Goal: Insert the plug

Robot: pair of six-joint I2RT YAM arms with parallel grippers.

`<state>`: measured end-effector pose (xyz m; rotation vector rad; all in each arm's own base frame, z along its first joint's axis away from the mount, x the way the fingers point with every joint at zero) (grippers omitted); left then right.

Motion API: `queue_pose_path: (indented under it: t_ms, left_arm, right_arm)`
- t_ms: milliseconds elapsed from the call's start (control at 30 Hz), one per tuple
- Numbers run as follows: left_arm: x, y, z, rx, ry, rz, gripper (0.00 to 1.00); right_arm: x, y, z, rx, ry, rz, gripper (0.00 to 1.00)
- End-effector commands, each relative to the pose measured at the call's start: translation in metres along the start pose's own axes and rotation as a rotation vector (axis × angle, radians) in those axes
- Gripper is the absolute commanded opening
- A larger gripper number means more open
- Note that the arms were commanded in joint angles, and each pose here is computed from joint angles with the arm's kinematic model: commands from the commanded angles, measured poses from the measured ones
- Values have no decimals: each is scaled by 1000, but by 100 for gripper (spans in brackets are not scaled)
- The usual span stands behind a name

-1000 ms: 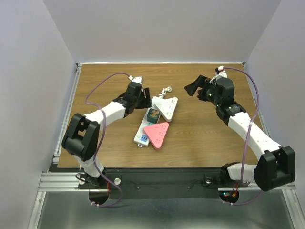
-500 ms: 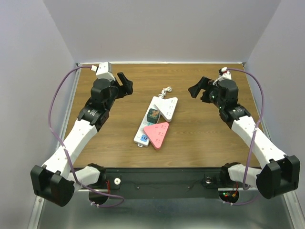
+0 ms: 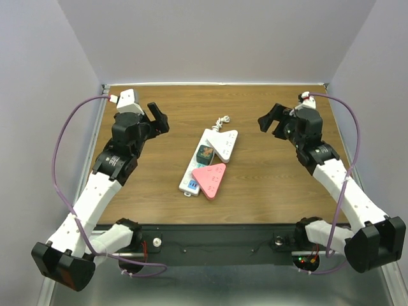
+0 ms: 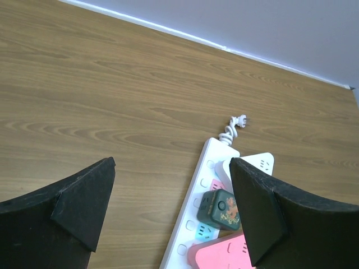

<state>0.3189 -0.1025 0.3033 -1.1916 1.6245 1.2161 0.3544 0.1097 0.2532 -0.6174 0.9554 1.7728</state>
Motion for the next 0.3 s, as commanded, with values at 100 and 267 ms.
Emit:
queue_pose_path:
  t_ms: [100, 267]
  left_arm:
    - [-20, 10, 6, -30, -23, -44, 94]
    - [-24, 13, 7, -32, -30, -57, 96]
  right_arm:
    - [-19, 13, -2, 15, 13, -77, 100]
    - [-21, 15, -4, 27, 18, -88, 100]
Point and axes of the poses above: each gripper's point midway between its finger pads, its own y axis back along the fingers, its own z axis along the line the jaws close on, x = y × z, the point moved 1 cm from there along y, back along the fingers, and after that the axes turned 7 degrees about -y, right-handed, at the moved point
